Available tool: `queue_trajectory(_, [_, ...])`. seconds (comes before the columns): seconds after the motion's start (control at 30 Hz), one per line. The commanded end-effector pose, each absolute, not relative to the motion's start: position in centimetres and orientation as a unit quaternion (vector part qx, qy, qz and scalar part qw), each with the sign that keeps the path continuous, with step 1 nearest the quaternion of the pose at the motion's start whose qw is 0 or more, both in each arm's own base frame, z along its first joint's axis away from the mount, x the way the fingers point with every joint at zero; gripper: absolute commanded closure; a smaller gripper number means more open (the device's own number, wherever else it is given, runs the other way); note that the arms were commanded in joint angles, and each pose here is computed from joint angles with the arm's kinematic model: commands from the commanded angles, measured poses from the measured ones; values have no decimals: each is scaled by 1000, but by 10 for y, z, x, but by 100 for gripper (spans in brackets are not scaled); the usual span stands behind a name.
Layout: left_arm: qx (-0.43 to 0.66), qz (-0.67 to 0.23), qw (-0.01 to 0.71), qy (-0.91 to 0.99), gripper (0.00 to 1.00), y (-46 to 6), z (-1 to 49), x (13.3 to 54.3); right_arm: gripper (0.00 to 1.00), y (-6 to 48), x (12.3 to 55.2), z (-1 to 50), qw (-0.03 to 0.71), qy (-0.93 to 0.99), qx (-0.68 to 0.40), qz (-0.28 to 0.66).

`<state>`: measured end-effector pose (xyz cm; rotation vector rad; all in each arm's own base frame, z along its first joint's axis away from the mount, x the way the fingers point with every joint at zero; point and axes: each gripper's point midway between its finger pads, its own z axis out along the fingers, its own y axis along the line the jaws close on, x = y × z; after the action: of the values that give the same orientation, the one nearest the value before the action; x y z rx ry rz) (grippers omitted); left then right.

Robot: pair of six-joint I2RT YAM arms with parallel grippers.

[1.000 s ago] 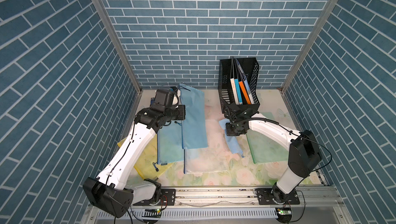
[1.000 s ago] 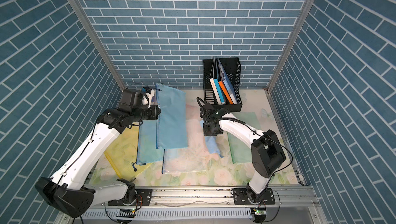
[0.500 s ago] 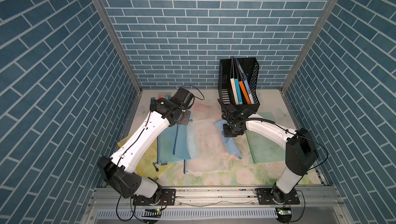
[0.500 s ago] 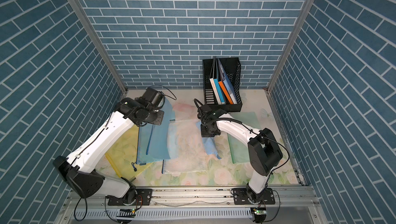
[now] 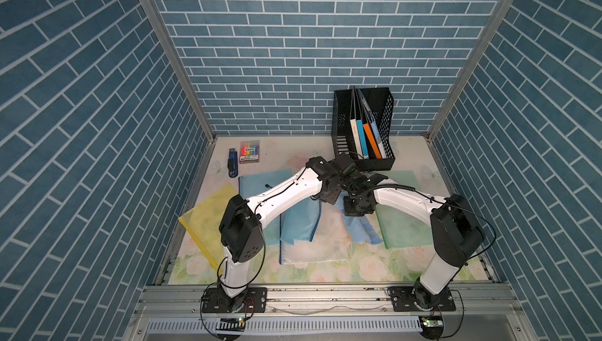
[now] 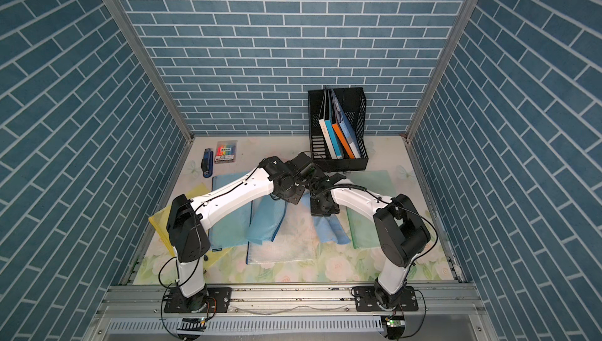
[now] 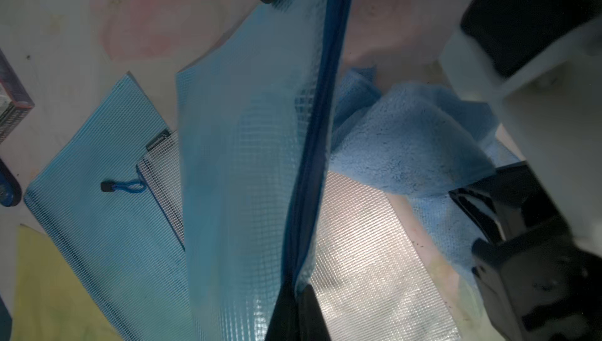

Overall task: Wipe the document bag
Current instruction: Adjust the document bag.

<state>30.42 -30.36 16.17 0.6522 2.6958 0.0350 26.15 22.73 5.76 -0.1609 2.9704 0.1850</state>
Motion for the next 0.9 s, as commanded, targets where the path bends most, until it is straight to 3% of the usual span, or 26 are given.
queue_trajectory(0.0, [220, -91, 216, 947, 100, -344, 186, 308, 100, 222, 262, 82, 123, 989, -30, 73])
queue_trajectory(0.3, [177, -276, 205, 922, 100, -403, 170, 299, 100, 170, 247, 139, 180, 983, -3, 43])
queue_trajectory(0.63, [108, -343, 192, 913, 100, -420, 125, 303, 100, 119, 227, 173, 211, 977, 18, -22])
queue_trajectory(0.77, [94, -351, 176, 915, 95, -424, 98, 301, 100, 112, 224, 174, 210, 977, 21, -30])
queue_trajectory(0.87, [95, -347, 166, 918, 82, -423, 85, 297, 100, 110, 223, 171, 206, 978, 23, -34])
